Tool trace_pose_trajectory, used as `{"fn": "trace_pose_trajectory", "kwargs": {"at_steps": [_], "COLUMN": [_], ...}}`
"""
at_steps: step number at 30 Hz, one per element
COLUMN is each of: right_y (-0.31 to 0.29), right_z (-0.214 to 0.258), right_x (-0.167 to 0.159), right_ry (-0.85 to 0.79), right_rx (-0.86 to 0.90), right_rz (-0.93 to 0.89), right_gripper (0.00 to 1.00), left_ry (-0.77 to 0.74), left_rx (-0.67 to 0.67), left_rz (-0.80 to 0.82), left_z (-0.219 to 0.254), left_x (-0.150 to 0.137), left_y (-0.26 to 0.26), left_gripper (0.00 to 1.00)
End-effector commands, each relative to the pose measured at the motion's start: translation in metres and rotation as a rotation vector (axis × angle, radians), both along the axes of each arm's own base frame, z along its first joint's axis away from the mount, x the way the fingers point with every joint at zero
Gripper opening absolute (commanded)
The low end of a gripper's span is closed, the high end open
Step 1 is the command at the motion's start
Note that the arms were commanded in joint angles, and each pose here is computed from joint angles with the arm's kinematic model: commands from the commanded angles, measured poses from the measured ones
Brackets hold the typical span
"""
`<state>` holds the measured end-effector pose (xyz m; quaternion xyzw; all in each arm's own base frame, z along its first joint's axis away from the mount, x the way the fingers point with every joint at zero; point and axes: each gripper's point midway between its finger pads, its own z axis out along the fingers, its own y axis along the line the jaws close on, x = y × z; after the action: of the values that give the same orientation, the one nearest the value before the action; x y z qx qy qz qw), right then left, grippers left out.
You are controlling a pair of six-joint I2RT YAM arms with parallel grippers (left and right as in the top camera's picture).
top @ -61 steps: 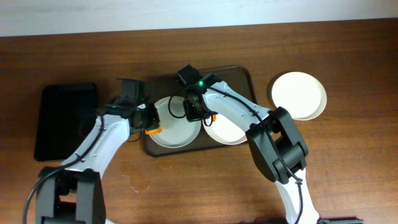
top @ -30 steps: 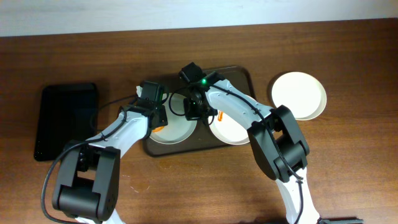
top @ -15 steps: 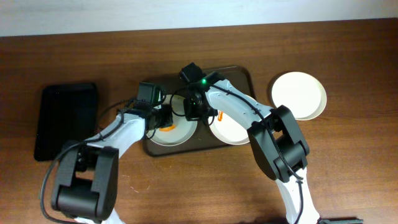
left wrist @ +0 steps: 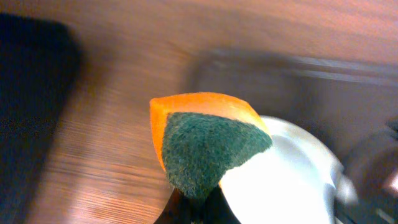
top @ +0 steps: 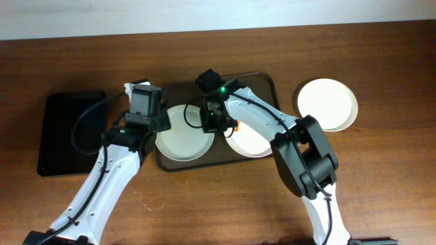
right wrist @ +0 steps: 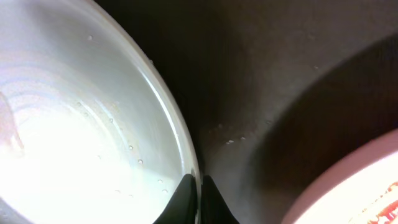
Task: Clean dirty plates on tray and stack at the side
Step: 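Hold the back plate rim with the right gripper and scrub it with the sponge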
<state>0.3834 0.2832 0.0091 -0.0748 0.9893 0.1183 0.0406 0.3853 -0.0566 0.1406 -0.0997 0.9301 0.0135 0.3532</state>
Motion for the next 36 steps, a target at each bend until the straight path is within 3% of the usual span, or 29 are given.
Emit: {"fn": "trace_pose_trajectory", "kwargs": {"at_steps": [1, 5, 9, 14, 15, 17, 20, 21, 24, 27, 31, 36], "right_y": [0.002, 0.002, 0.002, -0.003, -0.004, -0.004, -0.003, -0.003, -0.002, 0.000, -0.055, -0.096], "right_z": [-0.020, -0.020, -0.020, -0.021, -0.021, -0.021, -0.021, -0.021, -0.006, 0.045, 0.109, 0.167], "right_x": [-0.011, -0.011, -0.009, -0.007, -0.006, -0.007, -0.006, -0.006, -0.003, 0.014, 0.039, 0.055], "right_ry": [0.060, 0.057, 0.053, 0.041, 0.036, 0.037, 0.033, 0.033, 0.007, -0.128, -0.387, -0.589], "right_rx": [0.024, 0.022, 0.024, -0.002, -0.010, -0.010, -0.007, -0.006, 0.010, 0.042, -0.204, -0.419], "right_rz": [0.047, 0.046, 0.045, 0.041, 0.039, 0.039, 0.039, 0.039, 0.040, 0.029, -0.031, -0.072], "right_gripper": [0.04, 0.04, 0.04, 0.04, 0.04, 0.04, 0.04, 0.04, 0.04, 0.04, 0.04, 0.04], "left_ry": [0.159, 0.337, 0.379, 0.378, 0.382, 0.365, 0.265, 0.205, 0.152, 0.242, 0.267, 0.237], "left_rx": [-0.172, -0.237, -0.219, 0.369, 0.453, 0.495, 0.449, 0.379, -0.019, -0.109, -0.146, -0.204], "left_rz": [-0.159, -0.199, -0.187, 0.119, 0.152, 0.173, 0.191, 0.178, -0.047, -0.056, 0.015, 0.086], "left_z": [-0.045, -0.124, -0.168, -0.159, -0.149, -0.134, -0.081, -0.054, -0.025, -0.060, -0.087, -0.104], "left_x": [-0.013, -0.014, -0.008, -0.017, -0.021, -0.021, -0.017, -0.017, -0.022, -0.038, -0.045, -0.049], "left_y": [-0.042, -0.061, -0.060, 0.051, 0.065, 0.072, 0.070, 0.062, -0.006, -0.019, -0.017, -0.016], "left_gripper": [0.00, 0.00, 0.00, 0.00, 0.00, 0.00, 0.00, 0.00, 0.00, 0.00, 0.00, 0.00]}}
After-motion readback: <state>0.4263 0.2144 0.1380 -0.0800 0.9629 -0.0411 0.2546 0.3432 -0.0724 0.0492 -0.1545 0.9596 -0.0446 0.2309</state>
